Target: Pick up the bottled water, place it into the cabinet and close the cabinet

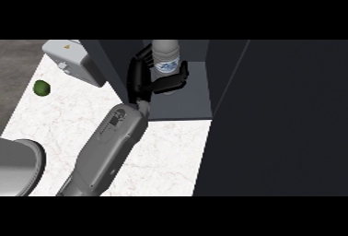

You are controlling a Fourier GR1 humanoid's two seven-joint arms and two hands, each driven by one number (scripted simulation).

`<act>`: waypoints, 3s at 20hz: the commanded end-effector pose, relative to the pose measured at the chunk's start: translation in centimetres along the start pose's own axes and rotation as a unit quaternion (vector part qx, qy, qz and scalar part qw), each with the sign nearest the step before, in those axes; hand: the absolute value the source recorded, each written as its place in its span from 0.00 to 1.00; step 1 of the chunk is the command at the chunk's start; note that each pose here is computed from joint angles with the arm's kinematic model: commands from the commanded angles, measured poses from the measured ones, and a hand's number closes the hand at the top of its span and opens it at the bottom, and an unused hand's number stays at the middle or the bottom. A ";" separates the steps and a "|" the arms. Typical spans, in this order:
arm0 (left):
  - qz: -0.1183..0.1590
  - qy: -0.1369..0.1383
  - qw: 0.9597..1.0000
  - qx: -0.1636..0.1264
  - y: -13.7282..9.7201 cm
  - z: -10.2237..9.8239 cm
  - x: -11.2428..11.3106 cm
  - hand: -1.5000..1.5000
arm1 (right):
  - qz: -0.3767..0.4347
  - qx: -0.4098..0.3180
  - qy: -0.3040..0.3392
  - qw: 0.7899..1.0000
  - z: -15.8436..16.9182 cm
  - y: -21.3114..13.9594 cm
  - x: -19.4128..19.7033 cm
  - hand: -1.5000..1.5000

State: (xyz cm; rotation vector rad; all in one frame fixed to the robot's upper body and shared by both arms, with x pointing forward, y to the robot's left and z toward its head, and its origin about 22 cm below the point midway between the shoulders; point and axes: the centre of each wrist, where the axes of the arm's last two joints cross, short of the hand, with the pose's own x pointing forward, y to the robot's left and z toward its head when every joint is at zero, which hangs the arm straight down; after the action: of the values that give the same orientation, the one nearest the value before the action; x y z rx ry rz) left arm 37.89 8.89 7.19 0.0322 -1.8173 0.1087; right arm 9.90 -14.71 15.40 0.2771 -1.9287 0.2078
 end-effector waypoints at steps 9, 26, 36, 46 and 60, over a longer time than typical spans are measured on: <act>-0.089 0.008 0.995 0.048 -0.8 -2.6 -2.4 1.00 | -0.008 0.001 -0.031 0.999 1.3 -0.9 3.1 0.00; -0.177 0.046 0.979 0.086 1.7 -3.1 -6.2 1.00 | -0.015 0.013 -0.029 0.999 1.1 -0.5 2.1 0.00; -0.277 0.044 0.956 0.083 3.1 -2.2 -7.9 0.00 | -0.008 0.020 -0.032 0.999 0.5 -0.9 1.1 0.00; -0.309 0.042 0.943 0.115 4.4 -3.0 -7.4 0.00 | -0.013 0.027 -0.033 0.999 1.2 -0.4 1.2 0.00; -0.086 -0.052 0.995 0.021 2.3 -3.1 -6.3 1.00 | -0.011 0.023 -0.030 0.999 1.5 -0.7 0.8 0.00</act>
State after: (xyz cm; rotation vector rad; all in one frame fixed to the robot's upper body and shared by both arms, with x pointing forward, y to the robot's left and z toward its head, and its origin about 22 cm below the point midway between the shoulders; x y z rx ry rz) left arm 42.26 11.08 1.57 0.3652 -1.8347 -0.0407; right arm 9.66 -15.64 15.07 0.3238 -1.9677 0.2266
